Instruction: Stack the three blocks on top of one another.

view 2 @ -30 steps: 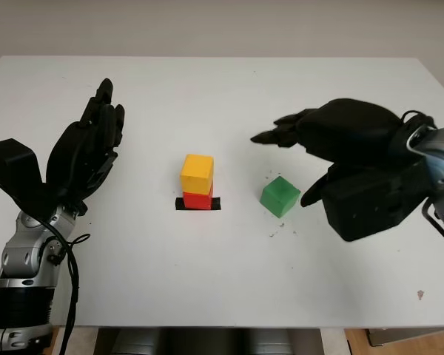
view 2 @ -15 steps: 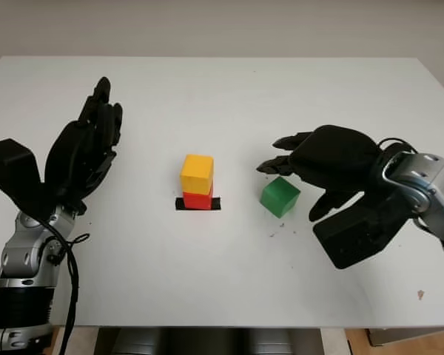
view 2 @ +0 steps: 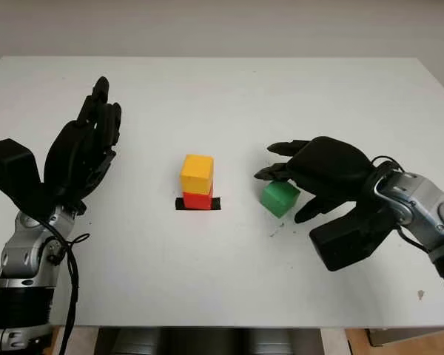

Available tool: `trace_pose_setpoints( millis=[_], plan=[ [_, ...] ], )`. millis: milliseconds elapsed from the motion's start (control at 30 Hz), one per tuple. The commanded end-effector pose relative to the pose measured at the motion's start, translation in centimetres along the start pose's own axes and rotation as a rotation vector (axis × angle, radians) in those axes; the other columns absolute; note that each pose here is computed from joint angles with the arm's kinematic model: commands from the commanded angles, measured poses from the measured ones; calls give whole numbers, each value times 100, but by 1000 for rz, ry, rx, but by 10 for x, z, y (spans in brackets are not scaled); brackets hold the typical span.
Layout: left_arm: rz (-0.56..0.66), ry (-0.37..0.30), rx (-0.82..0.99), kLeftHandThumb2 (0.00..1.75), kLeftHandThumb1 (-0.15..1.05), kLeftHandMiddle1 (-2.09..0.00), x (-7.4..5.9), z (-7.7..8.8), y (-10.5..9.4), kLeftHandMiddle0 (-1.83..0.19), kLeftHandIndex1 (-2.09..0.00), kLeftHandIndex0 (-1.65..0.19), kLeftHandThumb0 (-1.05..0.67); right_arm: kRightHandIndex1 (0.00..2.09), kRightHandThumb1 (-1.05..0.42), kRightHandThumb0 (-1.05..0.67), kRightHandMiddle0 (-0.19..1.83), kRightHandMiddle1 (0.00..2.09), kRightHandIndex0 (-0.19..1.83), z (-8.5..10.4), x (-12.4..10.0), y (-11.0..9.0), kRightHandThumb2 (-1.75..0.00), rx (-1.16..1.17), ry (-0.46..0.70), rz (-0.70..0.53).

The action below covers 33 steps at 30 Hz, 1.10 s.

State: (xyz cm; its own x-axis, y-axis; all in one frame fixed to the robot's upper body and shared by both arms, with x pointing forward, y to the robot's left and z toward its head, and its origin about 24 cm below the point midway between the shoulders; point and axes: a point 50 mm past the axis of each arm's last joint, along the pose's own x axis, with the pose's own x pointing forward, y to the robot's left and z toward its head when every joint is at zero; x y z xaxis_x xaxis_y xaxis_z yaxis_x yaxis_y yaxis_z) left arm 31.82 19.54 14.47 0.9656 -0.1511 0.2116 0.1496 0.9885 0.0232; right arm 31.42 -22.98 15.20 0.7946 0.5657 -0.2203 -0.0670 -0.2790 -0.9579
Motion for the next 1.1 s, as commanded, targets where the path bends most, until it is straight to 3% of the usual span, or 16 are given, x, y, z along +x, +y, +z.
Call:
trace_pose_setpoints(
  millis=[0, 333, 367, 467, 567, 1067],
  plan=[
    [-1, -6, 10, 57, 105, 0, -2, 2, -1, 19, 0, 19, -74, 5, -87, -59, 54, 16, 26, -1, 2, -5, -6, 5, -11, -25],
    [13, -4, 23, 57, 105, 0, -1, 3, 0, 19, 0, 19, -75, 8, -89, -50, 69, 30, 33, -5, 2, 0, -6, 6, -16, -70],
    [11, -2, 21, 58, 105, 0, -2, 3, 0, 19, 0, 19, -74, 7, -90, -48, 67, 43, 35, -5, 2, -1, -6, 7, -17, -74],
    [3, -1, 10, 59, 105, 0, -1, 2, -1, 19, 0, 19, -72, 7, -94, -44, 47, 112, 40, -6, 3, -2, -6, 12, -25, -96],
    [-1, 4, 19, 61, 105, 0, -1, 2, -1, 19, 0, 19, -71, 7, -97, -43, 42, 135, 43, -7, 3, -4, -6, 14, -31, -115],
    [-8, 14, 20, 60, 105, 0, 1, 1, -2, 19, 0, 19, -70, 6, -95, -43, 42, 140, 44, -9, 5, -4, -5, 63, -15, -121]
  ],
)
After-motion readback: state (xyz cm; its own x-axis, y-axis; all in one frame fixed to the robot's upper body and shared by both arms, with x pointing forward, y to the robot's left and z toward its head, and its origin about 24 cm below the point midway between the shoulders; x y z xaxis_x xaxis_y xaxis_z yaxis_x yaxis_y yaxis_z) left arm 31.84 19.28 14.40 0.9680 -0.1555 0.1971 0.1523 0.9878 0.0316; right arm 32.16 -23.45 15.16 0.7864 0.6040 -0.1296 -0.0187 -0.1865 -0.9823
